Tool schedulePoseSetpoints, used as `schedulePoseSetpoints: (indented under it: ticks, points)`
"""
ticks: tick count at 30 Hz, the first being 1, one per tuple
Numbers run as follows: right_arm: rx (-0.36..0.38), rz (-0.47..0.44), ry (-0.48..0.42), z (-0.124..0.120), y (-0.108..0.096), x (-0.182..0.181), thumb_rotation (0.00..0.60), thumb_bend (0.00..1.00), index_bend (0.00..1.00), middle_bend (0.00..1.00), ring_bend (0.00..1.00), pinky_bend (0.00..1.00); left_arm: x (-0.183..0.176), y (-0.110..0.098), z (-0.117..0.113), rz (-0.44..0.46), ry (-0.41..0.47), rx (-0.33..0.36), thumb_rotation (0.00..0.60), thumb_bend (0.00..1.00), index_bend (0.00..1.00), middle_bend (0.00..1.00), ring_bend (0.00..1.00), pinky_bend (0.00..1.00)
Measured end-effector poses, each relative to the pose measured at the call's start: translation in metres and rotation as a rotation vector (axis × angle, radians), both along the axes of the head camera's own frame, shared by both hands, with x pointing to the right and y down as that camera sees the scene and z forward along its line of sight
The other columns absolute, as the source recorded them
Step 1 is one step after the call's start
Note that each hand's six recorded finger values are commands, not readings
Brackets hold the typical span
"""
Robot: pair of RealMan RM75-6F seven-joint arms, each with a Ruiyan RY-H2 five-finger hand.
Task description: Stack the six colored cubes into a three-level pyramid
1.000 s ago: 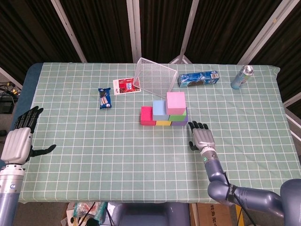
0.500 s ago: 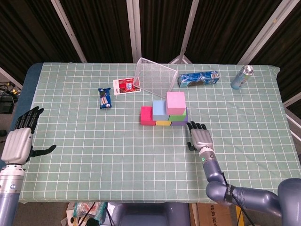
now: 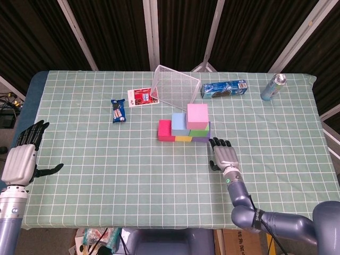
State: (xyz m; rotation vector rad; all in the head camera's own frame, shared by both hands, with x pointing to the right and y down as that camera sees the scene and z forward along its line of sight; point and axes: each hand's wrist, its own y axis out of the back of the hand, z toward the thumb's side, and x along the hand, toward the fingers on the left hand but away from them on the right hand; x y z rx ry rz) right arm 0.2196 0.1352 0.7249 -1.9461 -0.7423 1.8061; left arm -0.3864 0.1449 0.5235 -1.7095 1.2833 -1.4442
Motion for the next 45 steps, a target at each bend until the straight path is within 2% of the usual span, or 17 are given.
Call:
schedulePoseSetpoints:
  ticks: [15,24,32,38,45]
  points:
    - [-0.004,0.011,0.015,0.005,-0.001,0.005,0.600,0.50,0.00,0.00,0.00,0.00,0.002,0.001,0.002,0.006,-0.002,-0.005,0.600,0.13,0.00,0.00,0.00,0.00]
    - [0.008,-0.002,0.035,-0.002,0.000,0.012,0.600,0.51,0.00,0.00,0.00,0.00,0.001,0.001,0.002,0.001,-0.001,-0.006,0.600,0.13,0.00,0.00,0.00,0.00]
    - [0.070,-0.007,0.083,-0.024,-0.006,0.037,0.600,0.51,0.00,0.00,0.00,0.00,0.000,0.001,0.002,0.000,0.001,-0.008,0.600,0.13,0.00,0.00,0.00,0.00]
    - [0.147,0.025,0.104,-0.047,-0.013,0.065,0.600,0.40,0.00,0.00,0.00,0.00,0.001,0.002,0.000,0.006,0.005,-0.004,0.600,0.13,0.00,0.00,0.00,0.00]
    - [0.236,0.041,0.086,-0.076,-0.006,0.096,0.600,0.39,0.00,0.00,0.00,0.00,0.001,0.006,0.004,0.018,0.004,0.005,0.600,0.08,0.00,0.00,0.00,0.00]
